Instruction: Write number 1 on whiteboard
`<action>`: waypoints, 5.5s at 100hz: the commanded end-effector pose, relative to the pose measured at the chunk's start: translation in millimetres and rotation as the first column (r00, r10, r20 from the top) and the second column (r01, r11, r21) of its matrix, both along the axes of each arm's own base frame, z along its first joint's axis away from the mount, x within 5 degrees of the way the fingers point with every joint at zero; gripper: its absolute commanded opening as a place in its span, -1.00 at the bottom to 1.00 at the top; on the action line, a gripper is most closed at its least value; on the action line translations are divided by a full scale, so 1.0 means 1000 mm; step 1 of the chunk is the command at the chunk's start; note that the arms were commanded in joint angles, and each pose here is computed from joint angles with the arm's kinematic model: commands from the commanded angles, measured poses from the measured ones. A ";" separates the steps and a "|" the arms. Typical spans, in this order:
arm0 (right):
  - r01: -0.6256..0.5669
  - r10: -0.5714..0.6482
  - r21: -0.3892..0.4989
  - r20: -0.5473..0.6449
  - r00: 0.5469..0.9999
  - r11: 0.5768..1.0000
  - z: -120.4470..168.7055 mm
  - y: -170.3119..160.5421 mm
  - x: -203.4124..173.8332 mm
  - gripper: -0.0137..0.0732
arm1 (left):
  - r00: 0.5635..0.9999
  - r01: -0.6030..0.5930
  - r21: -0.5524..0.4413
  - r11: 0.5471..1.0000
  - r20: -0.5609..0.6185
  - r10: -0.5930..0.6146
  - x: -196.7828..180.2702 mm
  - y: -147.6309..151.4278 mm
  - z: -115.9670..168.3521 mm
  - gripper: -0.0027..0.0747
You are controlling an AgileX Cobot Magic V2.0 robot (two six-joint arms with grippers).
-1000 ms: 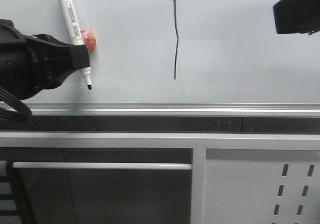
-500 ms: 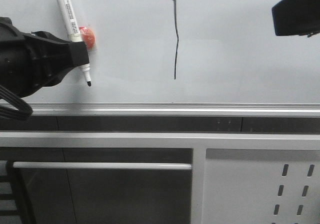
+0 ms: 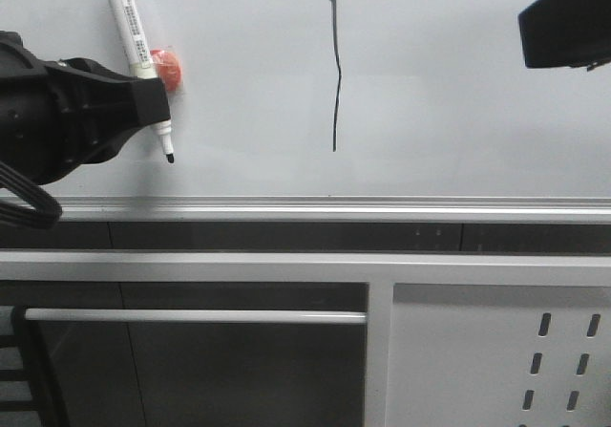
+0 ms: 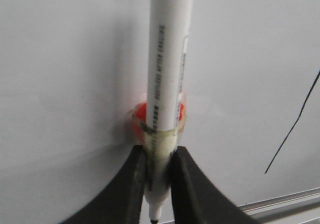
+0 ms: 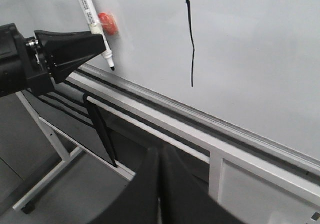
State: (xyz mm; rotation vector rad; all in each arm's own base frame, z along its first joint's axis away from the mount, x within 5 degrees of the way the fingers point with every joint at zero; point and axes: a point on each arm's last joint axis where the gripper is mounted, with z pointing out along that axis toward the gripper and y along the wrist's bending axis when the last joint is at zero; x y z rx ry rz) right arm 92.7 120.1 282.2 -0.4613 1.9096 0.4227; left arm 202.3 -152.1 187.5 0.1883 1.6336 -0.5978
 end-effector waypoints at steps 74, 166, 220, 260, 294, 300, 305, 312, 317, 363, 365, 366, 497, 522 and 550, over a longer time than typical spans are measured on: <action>-0.022 0.022 0.026 0.025 0.999 0.999 0.010 0.002 0.000 -0.85 | 0.988 0.045 -0.076 0.996 0.149 -0.033 -0.001 -0.005 0.022 0.05; -0.005 0.004 0.020 0.027 1.000 1.000 0.010 0.000 0.001 -0.85 | 0.945 0.115 0.034 0.993 0.303 -0.120 -0.086 0.059 0.013 -0.98; -0.080 0.104 -0.116 0.220 0.970 0.990 0.019 0.004 -0.003 -0.85 | 0.945 0.072 0.039 0.997 0.318 -0.081 -0.086 0.064 0.022 -0.98; 0.009 0.001 -0.030 0.308 0.951 1.000 0.045 -0.034 -0.013 -0.85 | 0.923 0.112 0.098 0.989 0.359 -0.140 -0.065 0.038 0.051 -0.98; 0.251 -0.221 -0.048 0.337 0.915 0.967 0.052 -0.059 -0.005 -0.85 | 0.916 0.108 0.118 0.987 0.375 -0.145 -0.057 0.030 0.068 -0.98; 0.257 -0.226 -0.049 0.340 0.913 0.965 0.055 -0.060 -0.005 -0.85 | 0.911 0.105 0.121 0.987 0.387 -0.144 -0.058 0.031 0.071 -0.98; 0.256 -0.223 -0.053 0.342 0.913 0.965 0.057 -0.058 -0.005 -0.85 | 0.902 0.096 0.131 0.987 0.408 -0.142 -0.061 0.033 0.074 -0.98; 0.254 -0.222 -0.053 0.342 0.913 0.966 0.059 -0.056 -0.005 -0.85 | 0.894 0.089 0.143 0.986 0.425 -0.142 -0.064 0.036 0.080 -0.98; 0.234 -0.204 -0.050 0.342 0.917 0.971 0.060 -0.053 -0.005 -0.85 | 0.900 0.082 0.175 0.981 0.411 -0.149 -0.065 0.037 0.085 -0.98; 0.209 -0.174 -0.065 0.346 0.922 0.976 0.060 -0.046 -0.006 -0.85 | 0.913 0.145 0.409 0.901 0.295 -0.281 -0.107 0.067 0.164 -0.98; 0.206 -0.172 -0.065 0.346 0.922 0.976 0.060 -0.046 -0.006 -0.85 | 0.913 0.144 0.404 0.903 0.299 -0.279 -0.111 0.070 0.165 -0.98; 0.204 -0.170 -0.064 0.346 0.923 0.977 0.060 -0.046 -0.006 -0.85 | 0.913 0.141 0.393 0.909 0.304 -0.273 -0.113 0.073 0.166 -0.98; 0.087 -0.065 -0.051 0.326 0.943 0.995 0.059 -0.036 -0.010 -0.85 | 0.945 -0.312 0.351 0.883 0.215 0.248 -0.177 0.145 0.088 -0.98; 0.091 -0.069 -0.051 0.326 0.943 0.995 0.059 -0.037 -0.010 -0.85 | 0.945 -0.310 0.347 0.885 0.213 0.247 -0.177 0.145 0.088 -0.98; 0.091 -0.069 -0.051 0.326 0.943 0.995 0.059 -0.037 -0.010 -0.85 | 0.945 -0.310 0.347 0.885 0.213 0.247 -0.177 0.145 0.088 -0.98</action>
